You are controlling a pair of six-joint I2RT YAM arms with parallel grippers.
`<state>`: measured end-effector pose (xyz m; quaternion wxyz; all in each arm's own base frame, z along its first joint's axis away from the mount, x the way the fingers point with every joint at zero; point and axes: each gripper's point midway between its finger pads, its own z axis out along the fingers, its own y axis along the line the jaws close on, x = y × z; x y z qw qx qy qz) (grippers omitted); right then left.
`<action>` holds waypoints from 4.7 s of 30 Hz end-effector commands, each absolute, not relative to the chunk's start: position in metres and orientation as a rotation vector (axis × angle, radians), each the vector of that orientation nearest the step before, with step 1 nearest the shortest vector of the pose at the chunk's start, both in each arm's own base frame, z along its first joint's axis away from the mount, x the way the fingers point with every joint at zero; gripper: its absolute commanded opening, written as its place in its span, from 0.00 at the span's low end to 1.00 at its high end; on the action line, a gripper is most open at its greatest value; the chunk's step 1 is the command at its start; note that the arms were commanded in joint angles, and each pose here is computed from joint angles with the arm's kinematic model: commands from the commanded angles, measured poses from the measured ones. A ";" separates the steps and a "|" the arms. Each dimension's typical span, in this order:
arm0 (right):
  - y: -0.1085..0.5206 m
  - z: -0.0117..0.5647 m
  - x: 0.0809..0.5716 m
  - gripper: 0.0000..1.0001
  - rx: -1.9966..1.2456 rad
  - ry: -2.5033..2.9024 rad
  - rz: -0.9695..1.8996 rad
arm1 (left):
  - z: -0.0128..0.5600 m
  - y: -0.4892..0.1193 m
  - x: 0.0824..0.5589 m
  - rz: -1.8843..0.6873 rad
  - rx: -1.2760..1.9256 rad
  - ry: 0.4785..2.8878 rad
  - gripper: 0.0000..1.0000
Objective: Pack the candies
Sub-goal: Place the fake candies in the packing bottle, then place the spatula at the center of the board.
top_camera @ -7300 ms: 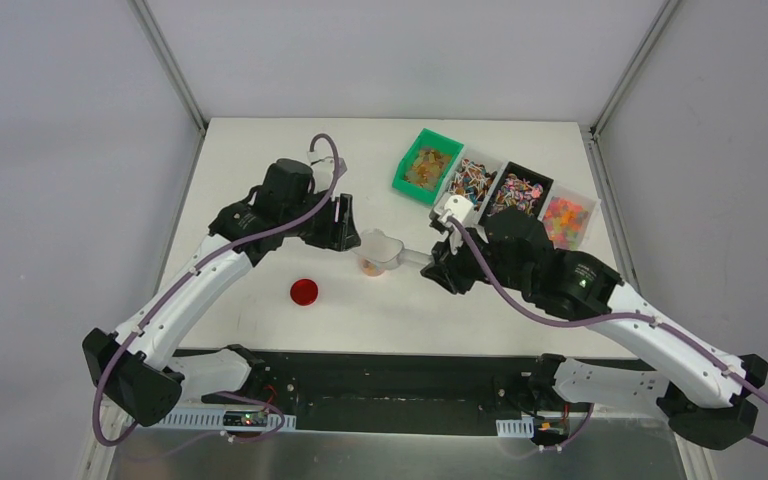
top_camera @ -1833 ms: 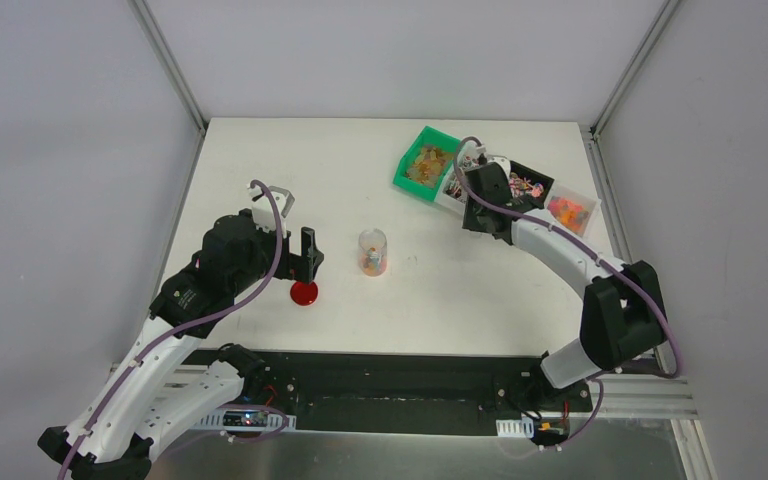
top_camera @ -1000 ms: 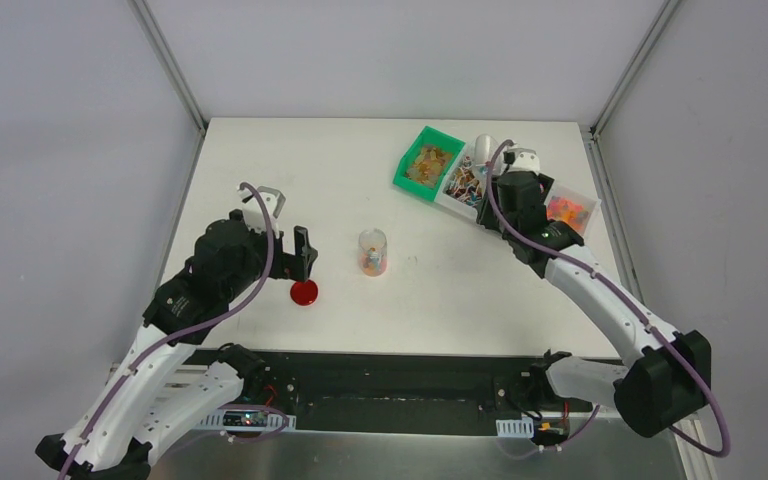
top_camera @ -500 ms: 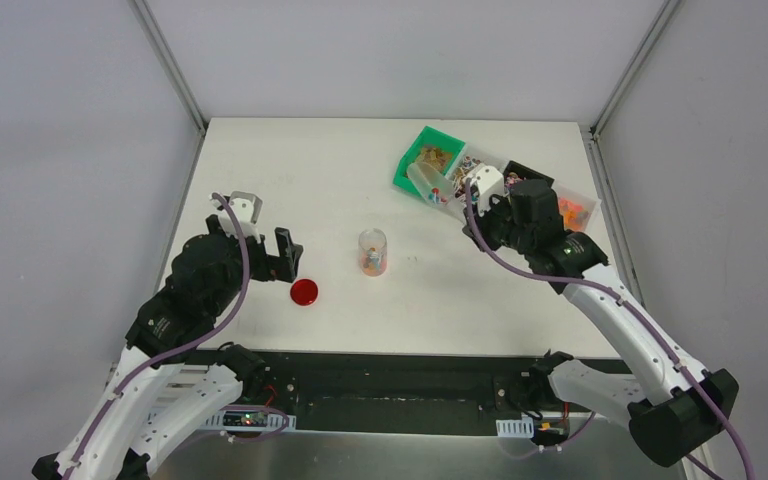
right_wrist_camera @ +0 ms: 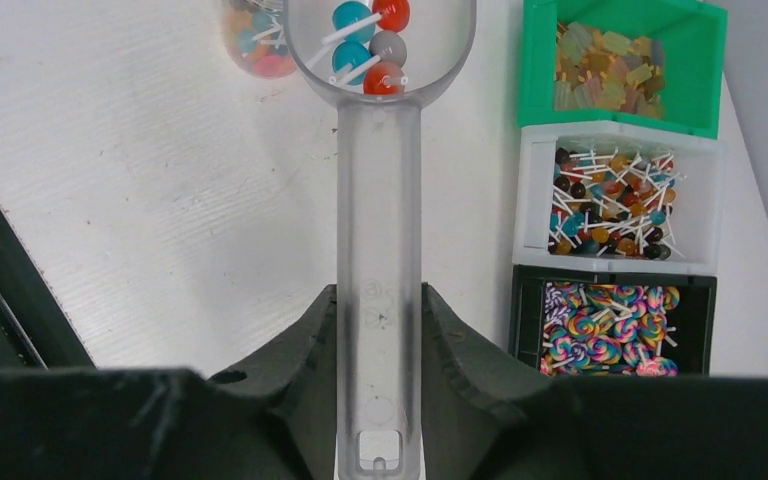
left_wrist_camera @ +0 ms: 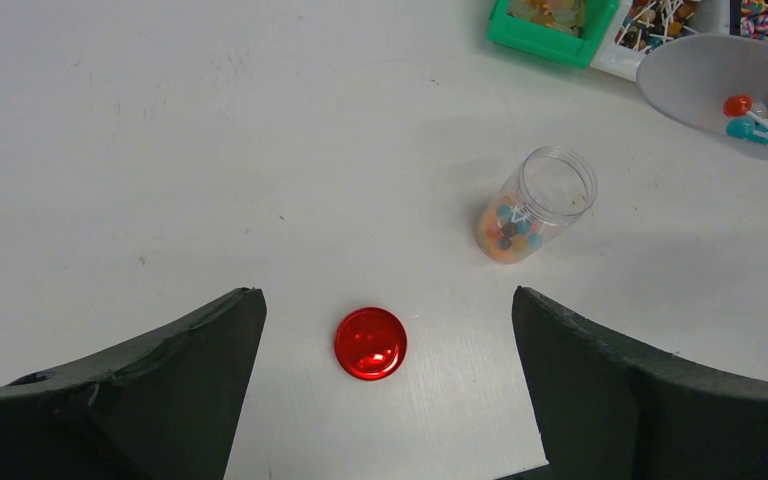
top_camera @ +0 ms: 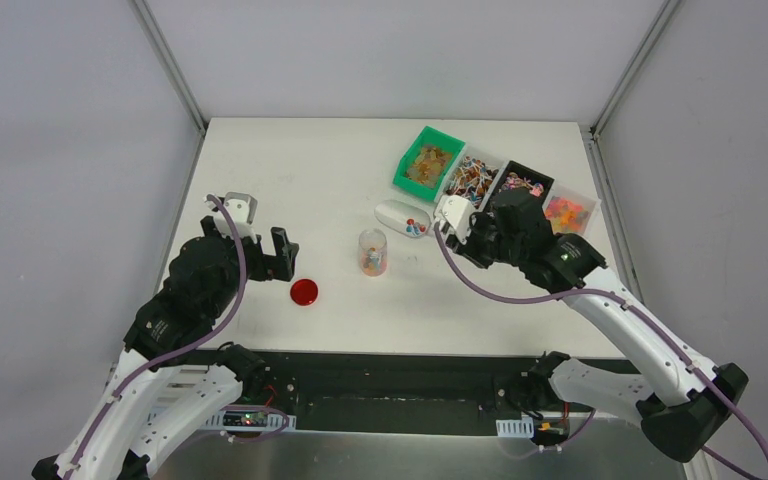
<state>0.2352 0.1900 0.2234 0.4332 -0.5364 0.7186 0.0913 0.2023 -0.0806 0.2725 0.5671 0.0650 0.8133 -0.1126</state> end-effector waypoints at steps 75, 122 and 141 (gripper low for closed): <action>0.202 0.260 0.263 0.00 -1.979 1.653 -0.456 | 0.286 -0.076 0.203 -0.265 0.135 1.845 0.99; 0.149 0.151 0.227 0.00 -0.173 2.485 0.000 | 0.242 -0.092 0.224 -0.216 0.134 2.057 0.98; 0.136 0.062 0.201 0.20 -0.059 2.540 0.050 | 0.113 -0.101 0.217 -0.133 -0.246 2.522 0.85</action>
